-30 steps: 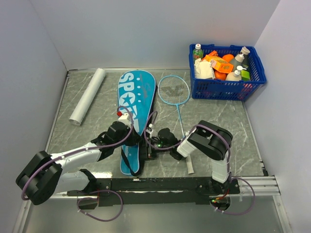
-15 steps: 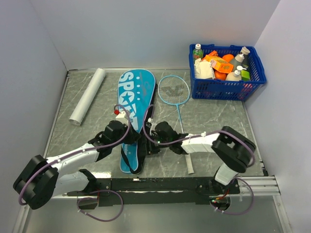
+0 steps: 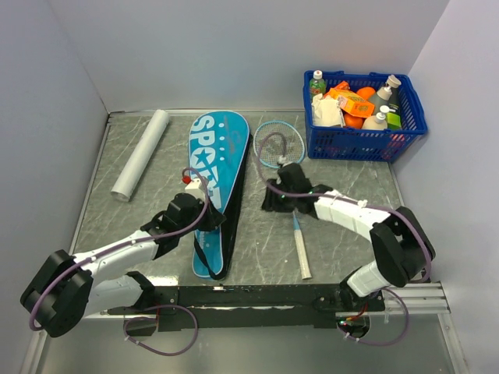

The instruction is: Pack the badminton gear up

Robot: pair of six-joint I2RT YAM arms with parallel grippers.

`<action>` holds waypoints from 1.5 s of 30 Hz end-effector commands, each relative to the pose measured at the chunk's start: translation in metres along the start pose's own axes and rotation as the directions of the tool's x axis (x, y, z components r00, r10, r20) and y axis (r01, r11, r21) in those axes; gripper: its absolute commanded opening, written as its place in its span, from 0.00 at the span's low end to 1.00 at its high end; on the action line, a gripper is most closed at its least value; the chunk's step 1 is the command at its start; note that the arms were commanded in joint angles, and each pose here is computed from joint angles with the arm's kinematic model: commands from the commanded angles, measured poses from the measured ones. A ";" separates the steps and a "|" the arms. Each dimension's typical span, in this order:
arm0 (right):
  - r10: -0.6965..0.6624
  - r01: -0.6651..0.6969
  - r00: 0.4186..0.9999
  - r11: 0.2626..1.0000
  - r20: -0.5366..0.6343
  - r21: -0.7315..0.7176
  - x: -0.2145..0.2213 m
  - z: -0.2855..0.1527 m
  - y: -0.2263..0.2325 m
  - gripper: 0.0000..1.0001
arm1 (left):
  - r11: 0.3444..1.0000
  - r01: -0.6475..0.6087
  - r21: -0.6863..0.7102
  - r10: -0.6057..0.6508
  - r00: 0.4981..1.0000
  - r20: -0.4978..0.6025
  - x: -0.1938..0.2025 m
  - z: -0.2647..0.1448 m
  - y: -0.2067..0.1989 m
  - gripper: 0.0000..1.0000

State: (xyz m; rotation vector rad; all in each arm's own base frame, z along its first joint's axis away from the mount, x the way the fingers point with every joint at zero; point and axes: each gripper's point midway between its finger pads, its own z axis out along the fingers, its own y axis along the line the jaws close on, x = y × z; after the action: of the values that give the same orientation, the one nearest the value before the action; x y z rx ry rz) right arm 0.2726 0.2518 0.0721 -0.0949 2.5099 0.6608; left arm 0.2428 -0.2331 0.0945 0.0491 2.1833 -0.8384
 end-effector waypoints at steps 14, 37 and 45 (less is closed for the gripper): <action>0.019 -0.016 1.000 0.941 -0.006 0.339 -0.077 0.006 -0.115 0.52 | 0.997 -0.041 0.071 0.032 0.992 0.121 -0.037 -0.010 -0.023 0.01; 0.017 0.013 0.996 0.941 -0.086 0.337 -0.063 0.018 -0.123 0.00 | 0.998 -0.034 0.045 0.028 0.991 0.127 -0.040 -0.006 -0.018 0.01; -0.035 0.040 0.999 0.958 -0.024 0.283 -0.054 -0.025 -0.085 0.00 | 0.998 -0.032 0.053 0.024 0.989 0.145 -0.055 -0.006 -0.027 0.01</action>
State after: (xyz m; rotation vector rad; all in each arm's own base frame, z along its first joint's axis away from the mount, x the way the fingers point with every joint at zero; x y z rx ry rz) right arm 0.3357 0.1550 0.0393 -0.0379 2.6875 0.2440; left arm 0.2486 -0.2296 0.1068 0.0510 2.1457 -0.8275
